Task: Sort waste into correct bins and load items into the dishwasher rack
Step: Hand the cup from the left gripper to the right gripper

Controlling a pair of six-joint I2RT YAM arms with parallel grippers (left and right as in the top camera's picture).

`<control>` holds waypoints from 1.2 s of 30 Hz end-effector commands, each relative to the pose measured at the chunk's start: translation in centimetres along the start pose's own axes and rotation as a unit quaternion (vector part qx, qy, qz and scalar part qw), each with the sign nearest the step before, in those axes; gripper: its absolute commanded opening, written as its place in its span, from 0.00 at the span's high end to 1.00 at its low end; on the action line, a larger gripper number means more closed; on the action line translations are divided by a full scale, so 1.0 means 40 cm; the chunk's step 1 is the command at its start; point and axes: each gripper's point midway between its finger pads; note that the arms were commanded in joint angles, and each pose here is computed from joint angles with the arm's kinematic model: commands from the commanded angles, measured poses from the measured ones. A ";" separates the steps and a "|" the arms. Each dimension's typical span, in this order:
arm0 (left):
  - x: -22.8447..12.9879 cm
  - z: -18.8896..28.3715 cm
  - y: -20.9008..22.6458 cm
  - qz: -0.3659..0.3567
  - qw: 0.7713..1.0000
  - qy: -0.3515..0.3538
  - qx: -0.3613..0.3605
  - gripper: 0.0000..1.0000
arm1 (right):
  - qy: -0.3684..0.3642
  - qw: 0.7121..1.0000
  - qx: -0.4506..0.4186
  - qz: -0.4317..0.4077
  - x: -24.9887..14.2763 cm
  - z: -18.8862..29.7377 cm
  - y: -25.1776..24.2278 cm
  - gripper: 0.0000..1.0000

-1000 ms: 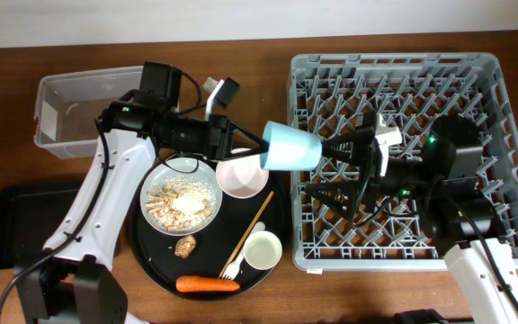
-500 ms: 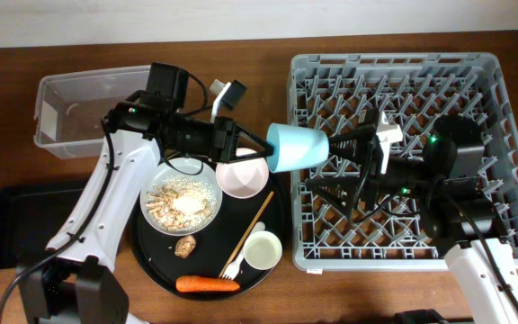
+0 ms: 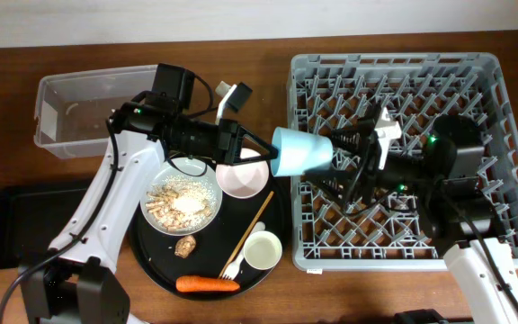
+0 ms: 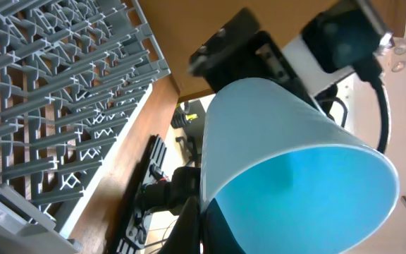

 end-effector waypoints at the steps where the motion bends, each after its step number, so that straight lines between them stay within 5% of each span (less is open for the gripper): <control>1: 0.008 0.003 -0.031 -0.009 1.000 -0.003 -0.016 1.00 | -0.003 0.993 0.107 0.047 0.023 0.008 0.099 0.01; 9: 0.010 0.003 -0.031 -0.013 1.000 -0.004 -0.016 1.00 | 0.012 0.979 0.199 0.053 0.008 0.032 0.175 0.01; 29: 0.026 0.005 -0.055 -0.044 0.998 -0.011 -0.044 1.00 | 0.029 0.989 0.142 -0.028 -0.025 -0.004 0.088 0.00; 36: 0.026 0.004 -0.054 -0.044 0.998 -0.011 -0.043 1.00 | 0.028 0.989 0.141 -0.026 -0.024 -0.004 0.087 0.12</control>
Point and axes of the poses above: each gripper's point midway between its finger pads, its own z axis back along the fingers, its own y axis along the line the jaws close on, x = y × z, and after that the axes turned 9 degrees about -z, right-handed
